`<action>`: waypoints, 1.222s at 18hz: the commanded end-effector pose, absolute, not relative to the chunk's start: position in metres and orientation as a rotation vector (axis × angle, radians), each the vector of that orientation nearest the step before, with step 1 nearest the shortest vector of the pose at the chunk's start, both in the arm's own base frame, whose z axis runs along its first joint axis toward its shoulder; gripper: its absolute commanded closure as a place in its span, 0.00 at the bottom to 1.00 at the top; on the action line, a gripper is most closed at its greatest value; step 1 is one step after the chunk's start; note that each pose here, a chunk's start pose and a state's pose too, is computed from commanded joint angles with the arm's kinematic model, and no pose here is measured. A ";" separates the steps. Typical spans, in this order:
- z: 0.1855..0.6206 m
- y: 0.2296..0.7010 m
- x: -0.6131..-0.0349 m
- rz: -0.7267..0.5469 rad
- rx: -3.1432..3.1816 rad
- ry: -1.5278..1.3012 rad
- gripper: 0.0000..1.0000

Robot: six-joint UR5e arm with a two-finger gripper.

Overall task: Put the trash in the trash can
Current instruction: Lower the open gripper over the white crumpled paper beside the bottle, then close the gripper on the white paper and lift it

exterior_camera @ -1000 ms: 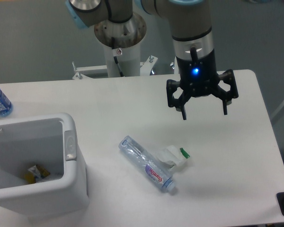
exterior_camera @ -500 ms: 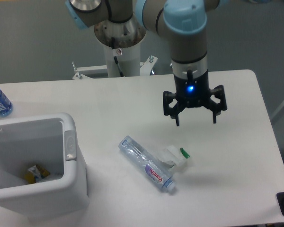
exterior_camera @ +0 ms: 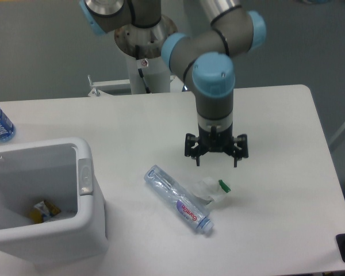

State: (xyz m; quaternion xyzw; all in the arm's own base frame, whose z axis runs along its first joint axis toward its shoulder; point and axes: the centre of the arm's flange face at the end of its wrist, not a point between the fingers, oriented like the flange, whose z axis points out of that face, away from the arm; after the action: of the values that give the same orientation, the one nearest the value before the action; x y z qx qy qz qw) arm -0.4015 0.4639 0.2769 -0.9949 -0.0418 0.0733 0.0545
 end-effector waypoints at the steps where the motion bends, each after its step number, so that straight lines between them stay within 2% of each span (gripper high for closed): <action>1: 0.273 0.464 -0.407 0.219 -3.031 -0.076 0.00; 3: 0.265 0.461 -0.421 0.215 -3.039 -0.038 0.00; 5: 0.238 0.463 -0.429 0.194 -3.056 -0.027 0.00; 9: 0.222 0.470 -0.446 0.250 -3.022 -0.033 0.00; 15: 0.201 0.476 -0.441 0.217 -3.043 -0.015 0.00; 16: 0.200 0.478 -0.439 0.224 -3.048 -0.012 0.13; 17: 0.200 0.479 -0.435 0.225 -3.051 -0.003 0.38; 18: 0.201 0.479 -0.435 0.228 -3.051 0.000 0.52; 19: 0.200 0.479 -0.436 0.229 -3.055 -0.003 0.63; 21: 0.202 0.478 -0.436 0.240 -3.058 -0.002 0.77; 22: 0.203 0.478 -0.436 0.242 -3.057 -0.002 0.89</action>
State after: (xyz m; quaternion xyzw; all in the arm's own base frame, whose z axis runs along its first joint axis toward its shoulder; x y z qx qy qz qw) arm -0.4358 0.4779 0.2033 -0.9962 -0.0006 0.0788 0.0374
